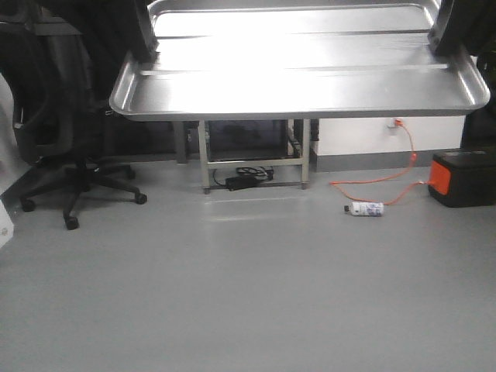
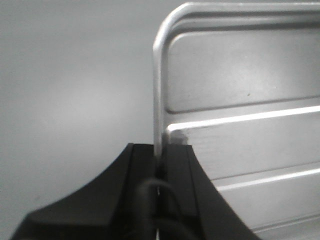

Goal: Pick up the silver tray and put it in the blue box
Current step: 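Hold the tray while the base turns and drives to the blue bin rack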

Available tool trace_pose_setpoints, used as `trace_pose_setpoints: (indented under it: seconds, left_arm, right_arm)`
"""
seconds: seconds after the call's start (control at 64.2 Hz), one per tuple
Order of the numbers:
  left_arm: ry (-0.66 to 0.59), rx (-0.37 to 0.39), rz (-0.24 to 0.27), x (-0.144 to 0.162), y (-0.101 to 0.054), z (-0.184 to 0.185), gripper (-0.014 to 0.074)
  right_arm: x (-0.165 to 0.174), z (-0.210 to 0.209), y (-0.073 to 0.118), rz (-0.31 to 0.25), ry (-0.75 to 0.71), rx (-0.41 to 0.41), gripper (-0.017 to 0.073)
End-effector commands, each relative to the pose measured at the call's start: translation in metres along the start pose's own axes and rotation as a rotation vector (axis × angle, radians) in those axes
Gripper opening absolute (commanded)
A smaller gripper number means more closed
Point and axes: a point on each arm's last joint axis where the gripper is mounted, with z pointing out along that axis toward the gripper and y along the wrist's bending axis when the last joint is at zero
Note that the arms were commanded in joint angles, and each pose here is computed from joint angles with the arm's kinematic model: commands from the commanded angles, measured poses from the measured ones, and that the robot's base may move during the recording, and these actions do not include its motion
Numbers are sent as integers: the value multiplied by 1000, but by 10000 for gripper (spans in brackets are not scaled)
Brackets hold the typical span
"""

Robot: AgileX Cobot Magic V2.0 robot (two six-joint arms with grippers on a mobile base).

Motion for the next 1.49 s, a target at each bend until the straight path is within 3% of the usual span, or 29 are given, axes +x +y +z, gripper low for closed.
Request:
trace_pose_setpoints:
  seconds: [0.0,1.479]
  left_arm:
    - [-72,-17,30,-7,4,-22,-98]
    - [-71,-14,28,-7,3,-22,-98]
  right_arm:
    - [-10,-18,-6,-41,-103,23,57]
    - [-10,-18,-6,-41,-103,23,57]
